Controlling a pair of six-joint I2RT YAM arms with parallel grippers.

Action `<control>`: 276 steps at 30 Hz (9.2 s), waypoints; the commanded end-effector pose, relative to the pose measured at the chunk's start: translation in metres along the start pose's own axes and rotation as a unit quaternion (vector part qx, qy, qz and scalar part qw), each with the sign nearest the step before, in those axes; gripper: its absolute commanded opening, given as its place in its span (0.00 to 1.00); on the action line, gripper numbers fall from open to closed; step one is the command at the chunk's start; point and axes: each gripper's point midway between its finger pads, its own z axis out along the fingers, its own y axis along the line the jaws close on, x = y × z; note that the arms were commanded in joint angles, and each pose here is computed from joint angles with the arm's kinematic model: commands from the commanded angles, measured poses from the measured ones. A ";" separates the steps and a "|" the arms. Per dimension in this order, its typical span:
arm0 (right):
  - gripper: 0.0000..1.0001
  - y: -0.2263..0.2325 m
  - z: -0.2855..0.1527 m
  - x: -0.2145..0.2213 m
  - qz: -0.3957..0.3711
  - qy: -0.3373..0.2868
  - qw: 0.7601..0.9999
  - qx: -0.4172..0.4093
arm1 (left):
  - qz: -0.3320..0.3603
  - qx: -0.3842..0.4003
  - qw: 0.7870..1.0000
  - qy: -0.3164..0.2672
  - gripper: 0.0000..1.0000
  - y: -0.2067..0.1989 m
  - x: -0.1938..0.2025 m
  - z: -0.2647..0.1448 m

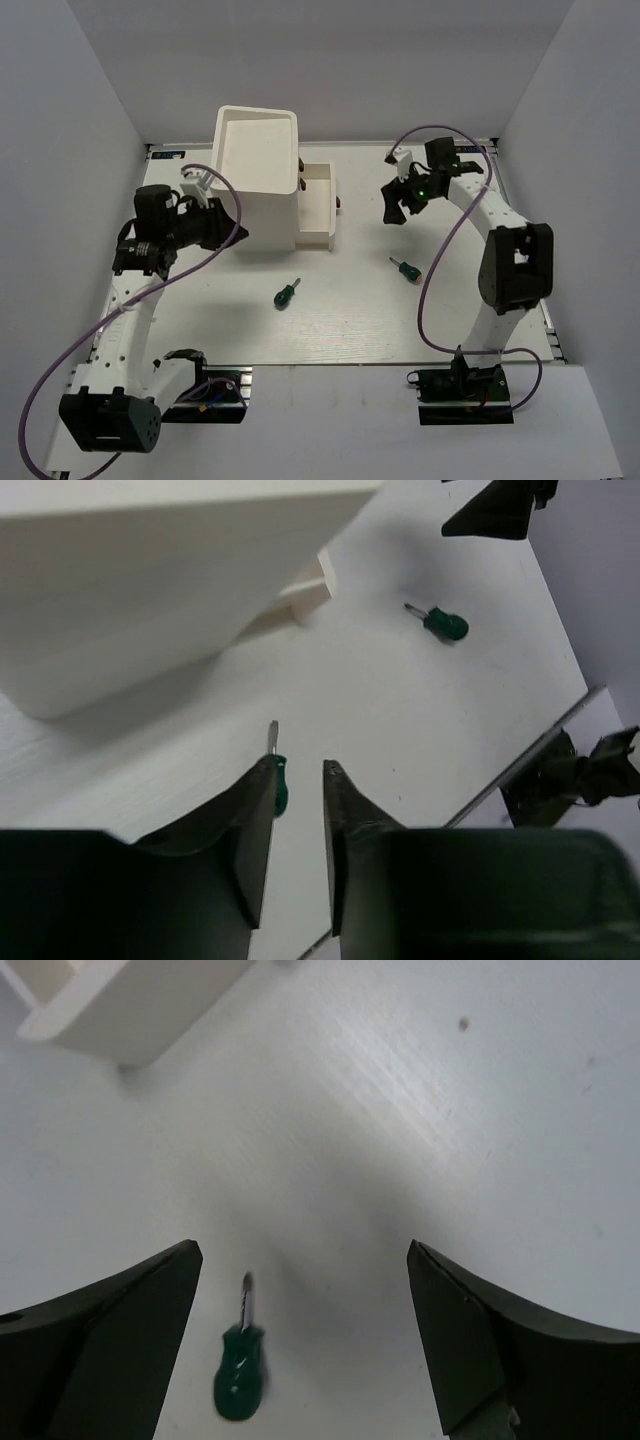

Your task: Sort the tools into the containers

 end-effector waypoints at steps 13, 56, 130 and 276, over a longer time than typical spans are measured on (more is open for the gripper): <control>0.69 0.050 -0.042 0.106 0.053 0.169 0.984 0.018 | 0.073 -0.009 0.971 0.227 0.61 -0.032 0.101 0.059; 0.72 0.067 -0.038 0.124 0.080 0.177 0.980 0.035 | 0.127 -0.205 0.915 0.324 0.21 0.019 0.217 0.126; 0.51 0.047 -0.004 0.177 0.023 0.273 0.958 0.088 | 0.138 -0.236 0.961 -0.042 0.69 -0.094 -0.096 0.058; 0.08 0.131 0.180 -0.139 0.181 -0.078 0.941 -0.275 | -0.197 -0.321 0.926 -0.009 0.38 0.199 -0.027 0.113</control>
